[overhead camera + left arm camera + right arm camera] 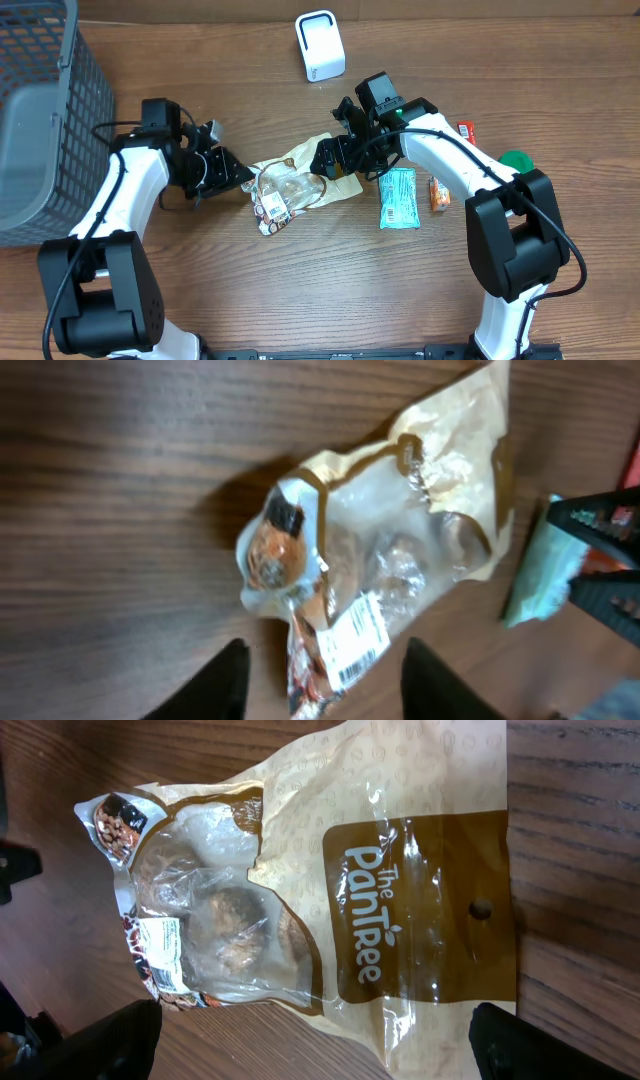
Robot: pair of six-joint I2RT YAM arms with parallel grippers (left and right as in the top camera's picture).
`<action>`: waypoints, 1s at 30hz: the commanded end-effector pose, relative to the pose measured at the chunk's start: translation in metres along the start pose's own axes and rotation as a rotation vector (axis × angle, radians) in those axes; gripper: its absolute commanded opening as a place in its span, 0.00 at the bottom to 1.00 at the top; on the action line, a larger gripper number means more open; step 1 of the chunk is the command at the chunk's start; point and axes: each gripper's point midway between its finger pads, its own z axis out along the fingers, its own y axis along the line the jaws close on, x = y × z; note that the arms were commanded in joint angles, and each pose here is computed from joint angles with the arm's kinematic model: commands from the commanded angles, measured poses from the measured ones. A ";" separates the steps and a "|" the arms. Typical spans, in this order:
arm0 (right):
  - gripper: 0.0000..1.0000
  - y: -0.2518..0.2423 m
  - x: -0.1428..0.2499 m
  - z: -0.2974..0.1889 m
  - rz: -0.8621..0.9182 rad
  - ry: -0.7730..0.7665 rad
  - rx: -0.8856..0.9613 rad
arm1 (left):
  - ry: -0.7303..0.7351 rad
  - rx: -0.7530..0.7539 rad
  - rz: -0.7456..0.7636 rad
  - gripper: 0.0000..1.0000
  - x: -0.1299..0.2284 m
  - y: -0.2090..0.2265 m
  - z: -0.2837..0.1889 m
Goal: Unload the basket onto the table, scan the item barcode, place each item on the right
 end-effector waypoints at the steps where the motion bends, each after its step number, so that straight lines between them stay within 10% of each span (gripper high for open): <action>1: 1.00 0.006 -0.005 0.000 -0.010 -0.008 -0.015 | -0.027 -0.081 -0.014 0.54 -0.003 0.009 0.004; 8: 1.00 0.005 -0.006 0.000 -0.011 -0.010 -0.012 | 0.026 -0.079 0.048 0.75 0.002 0.001 0.034; 21: 1.00 0.005 -0.004 0.000 -0.009 -0.007 -0.011 | 0.131 -0.094 0.136 0.82 0.020 -0.004 0.083; 30: 1.00 -0.008 0.005 0.019 -0.017 -0.021 -0.015 | 0.153 -0.097 0.124 0.51 0.024 0.001 0.091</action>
